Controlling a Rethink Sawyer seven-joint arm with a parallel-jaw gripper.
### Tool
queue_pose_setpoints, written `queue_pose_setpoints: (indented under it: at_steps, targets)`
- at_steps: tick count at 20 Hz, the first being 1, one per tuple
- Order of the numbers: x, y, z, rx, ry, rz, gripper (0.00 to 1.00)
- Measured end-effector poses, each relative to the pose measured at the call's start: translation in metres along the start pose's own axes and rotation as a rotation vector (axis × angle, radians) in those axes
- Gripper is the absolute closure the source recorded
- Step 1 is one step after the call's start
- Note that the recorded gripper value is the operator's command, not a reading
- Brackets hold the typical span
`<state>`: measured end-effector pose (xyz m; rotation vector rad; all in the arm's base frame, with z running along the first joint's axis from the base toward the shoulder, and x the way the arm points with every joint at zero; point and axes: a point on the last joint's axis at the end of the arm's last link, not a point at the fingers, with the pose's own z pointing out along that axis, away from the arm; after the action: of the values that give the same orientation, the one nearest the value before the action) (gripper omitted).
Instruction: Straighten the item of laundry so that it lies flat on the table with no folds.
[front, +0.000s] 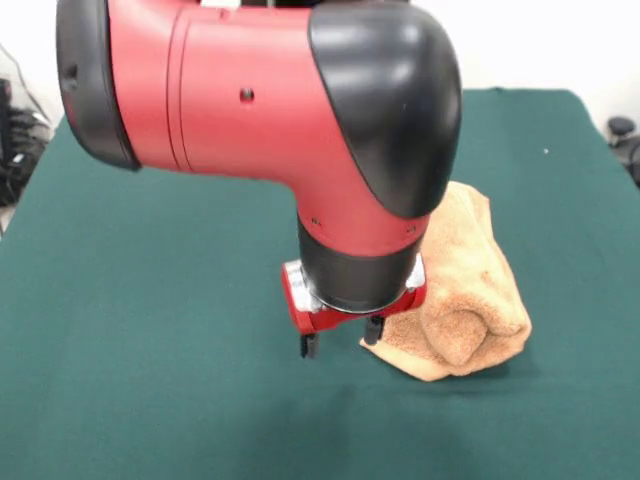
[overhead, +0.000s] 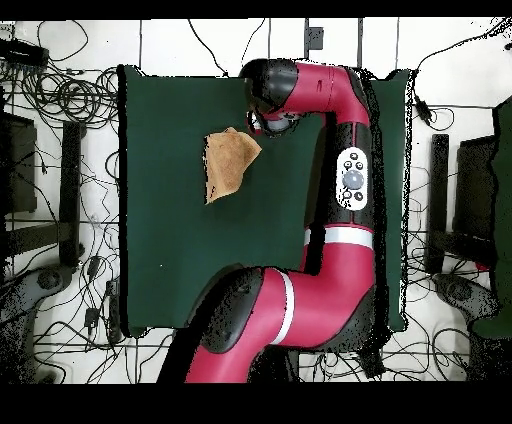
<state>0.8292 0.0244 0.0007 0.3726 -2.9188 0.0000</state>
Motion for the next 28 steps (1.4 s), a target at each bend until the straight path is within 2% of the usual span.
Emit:
queue_pose_setpoints:
  at_steps: [9, 19, 28]
  targets:
    - [-0.003, -0.002, -0.021, -0.004, -0.025, 0.007, 0.00]
    - [-0.011, 0.003, -0.018, -0.019, -0.089, 0.008, 0.00]
    - [-0.011, 0.009, -0.011, -0.018, -0.081, 0.002, 0.00]
